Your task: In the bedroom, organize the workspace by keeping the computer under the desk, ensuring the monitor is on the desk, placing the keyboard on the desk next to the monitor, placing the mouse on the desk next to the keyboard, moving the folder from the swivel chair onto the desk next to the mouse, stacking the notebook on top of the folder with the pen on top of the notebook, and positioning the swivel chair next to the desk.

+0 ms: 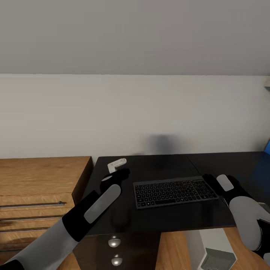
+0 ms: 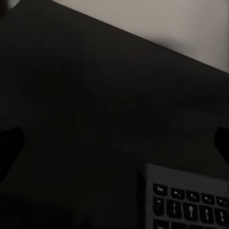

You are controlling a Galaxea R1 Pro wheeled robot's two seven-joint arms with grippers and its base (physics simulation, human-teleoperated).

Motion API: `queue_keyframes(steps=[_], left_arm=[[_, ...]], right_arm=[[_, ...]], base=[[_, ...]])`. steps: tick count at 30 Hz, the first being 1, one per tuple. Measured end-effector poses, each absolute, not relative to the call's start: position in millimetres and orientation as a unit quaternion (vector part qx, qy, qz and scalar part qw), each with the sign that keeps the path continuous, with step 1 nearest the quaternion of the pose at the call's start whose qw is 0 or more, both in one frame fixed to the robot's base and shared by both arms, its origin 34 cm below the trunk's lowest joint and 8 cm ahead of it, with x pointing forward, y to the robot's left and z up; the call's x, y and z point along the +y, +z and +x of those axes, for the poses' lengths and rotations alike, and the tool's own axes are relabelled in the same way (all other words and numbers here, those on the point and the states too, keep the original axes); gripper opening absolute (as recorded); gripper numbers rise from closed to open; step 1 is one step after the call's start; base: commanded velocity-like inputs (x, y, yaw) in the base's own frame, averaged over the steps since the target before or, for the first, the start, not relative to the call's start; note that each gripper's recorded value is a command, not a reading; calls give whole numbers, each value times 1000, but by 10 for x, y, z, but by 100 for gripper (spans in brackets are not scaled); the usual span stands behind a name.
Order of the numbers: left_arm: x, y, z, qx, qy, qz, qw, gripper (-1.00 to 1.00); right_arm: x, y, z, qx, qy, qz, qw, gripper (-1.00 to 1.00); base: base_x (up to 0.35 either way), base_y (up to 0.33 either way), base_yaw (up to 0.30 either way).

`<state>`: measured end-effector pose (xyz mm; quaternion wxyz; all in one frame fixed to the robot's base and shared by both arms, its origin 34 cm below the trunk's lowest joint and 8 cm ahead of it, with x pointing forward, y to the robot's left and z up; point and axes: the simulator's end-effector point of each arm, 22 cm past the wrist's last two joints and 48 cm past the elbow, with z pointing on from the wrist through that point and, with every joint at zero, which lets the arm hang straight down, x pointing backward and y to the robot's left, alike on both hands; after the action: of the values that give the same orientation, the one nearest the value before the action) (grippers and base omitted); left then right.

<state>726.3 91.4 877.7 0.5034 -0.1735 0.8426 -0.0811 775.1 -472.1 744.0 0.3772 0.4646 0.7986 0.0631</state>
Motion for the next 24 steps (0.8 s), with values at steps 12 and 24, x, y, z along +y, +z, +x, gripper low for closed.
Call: queue_keyframes(steps=[12,24], left_arm=[[908,8773,7262,843,-81,-174,503,100],[908,8774,7262,843,-81,-174,503,100]], right_arm=[[-4726,7467,7766,799,61,461,381,100],[-4725,7467,7766,799,61,461,381,100]], base=[[-97,119,0],[-5,6,0]])
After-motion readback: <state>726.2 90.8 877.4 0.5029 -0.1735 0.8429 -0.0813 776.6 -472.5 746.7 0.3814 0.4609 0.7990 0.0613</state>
